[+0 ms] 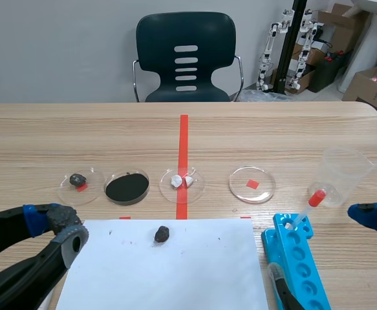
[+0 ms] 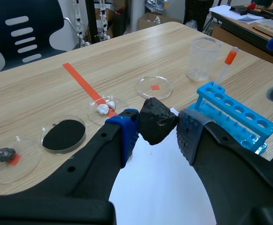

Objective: Lower the mineral onto the iron filings and hold still

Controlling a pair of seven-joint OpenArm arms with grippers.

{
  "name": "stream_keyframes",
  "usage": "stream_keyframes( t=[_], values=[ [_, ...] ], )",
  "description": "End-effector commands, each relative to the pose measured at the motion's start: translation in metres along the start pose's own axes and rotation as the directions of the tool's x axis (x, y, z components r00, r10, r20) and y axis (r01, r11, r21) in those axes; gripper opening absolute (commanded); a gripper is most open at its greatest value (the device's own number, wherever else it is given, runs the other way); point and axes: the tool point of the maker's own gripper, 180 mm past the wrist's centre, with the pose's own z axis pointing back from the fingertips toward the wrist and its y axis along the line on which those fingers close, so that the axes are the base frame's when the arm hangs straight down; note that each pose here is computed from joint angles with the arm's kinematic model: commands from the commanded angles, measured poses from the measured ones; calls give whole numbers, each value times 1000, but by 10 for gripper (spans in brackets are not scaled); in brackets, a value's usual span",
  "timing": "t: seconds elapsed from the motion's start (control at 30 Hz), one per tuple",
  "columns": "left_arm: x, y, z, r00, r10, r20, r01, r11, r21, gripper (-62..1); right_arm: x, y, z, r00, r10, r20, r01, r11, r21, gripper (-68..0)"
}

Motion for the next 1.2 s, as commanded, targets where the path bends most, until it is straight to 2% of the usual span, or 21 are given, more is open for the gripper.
stream_keyframes(
  t=[0.0, 1.03, 1.17],
  values=[
    [12, -1, -3, 999, 6, 47, -6, 1000, 2, -466, 3, -1, 1, 1000, 0, 17, 0, 1000, -2, 4],
    [13, 1, -3, 998, 16, 53, -16, 1000, 8, -466, 3, -1, 1, 1000, 0, 17, 0, 1000, -2, 4],
    [4, 2, -4, 1000, 12, -2, -12, 1000, 10, -466, 3, -1, 1, 1000, 0, 18, 0, 1000, -2, 4]
  ],
)
